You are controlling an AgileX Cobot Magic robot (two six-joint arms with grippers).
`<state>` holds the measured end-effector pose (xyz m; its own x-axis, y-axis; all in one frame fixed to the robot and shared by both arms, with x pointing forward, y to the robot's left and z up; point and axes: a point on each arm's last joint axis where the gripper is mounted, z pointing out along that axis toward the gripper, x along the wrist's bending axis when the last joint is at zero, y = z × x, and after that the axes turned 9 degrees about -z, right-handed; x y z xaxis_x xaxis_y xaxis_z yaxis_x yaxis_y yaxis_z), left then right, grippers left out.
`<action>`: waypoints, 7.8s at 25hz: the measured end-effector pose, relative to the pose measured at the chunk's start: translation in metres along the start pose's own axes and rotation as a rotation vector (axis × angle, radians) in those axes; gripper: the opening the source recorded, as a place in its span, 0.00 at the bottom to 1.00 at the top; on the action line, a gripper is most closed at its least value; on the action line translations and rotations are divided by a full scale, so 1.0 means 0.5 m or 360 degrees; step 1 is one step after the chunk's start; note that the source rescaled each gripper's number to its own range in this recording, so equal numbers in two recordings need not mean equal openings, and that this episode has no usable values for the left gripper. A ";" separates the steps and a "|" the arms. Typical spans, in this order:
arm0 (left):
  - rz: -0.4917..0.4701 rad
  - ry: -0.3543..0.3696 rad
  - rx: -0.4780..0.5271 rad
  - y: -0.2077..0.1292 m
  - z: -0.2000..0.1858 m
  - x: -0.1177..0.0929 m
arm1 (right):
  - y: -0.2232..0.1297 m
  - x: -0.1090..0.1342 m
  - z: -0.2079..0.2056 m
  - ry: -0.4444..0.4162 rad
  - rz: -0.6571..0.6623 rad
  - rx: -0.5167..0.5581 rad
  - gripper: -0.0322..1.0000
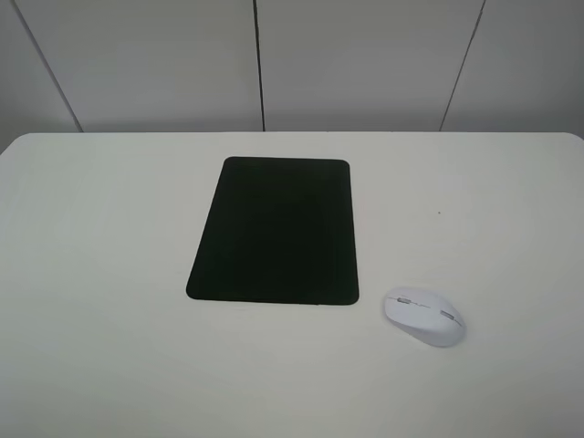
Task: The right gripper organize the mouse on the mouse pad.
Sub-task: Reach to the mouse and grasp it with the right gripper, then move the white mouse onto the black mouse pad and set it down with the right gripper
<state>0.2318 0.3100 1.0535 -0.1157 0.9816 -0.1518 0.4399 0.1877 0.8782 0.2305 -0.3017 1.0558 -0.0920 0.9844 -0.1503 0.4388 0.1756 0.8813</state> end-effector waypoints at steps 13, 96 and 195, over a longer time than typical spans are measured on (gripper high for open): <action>0.0000 0.0000 0.0000 0.000 0.000 0.000 | 0.000 0.000 0.000 0.0000 0.0000 0.0000 0.98; 0.0013 0.0024 -0.0006 0.001 0.000 0.003 | -0.001 0.208 0.499 0.1006 -0.1103 0.1269 0.98; 0.0035 0.0061 -0.0017 0.002 0.000 0.007 | 0.187 0.510 0.836 0.0340 -0.0100 0.1402 0.07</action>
<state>0.2318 0.3136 1.0539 -0.1402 0.9834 -0.1154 0.4335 0.1658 0.8858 0.6219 -0.0281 0.9126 -0.2641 0.9642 -0.0225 0.9439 0.2632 0.1994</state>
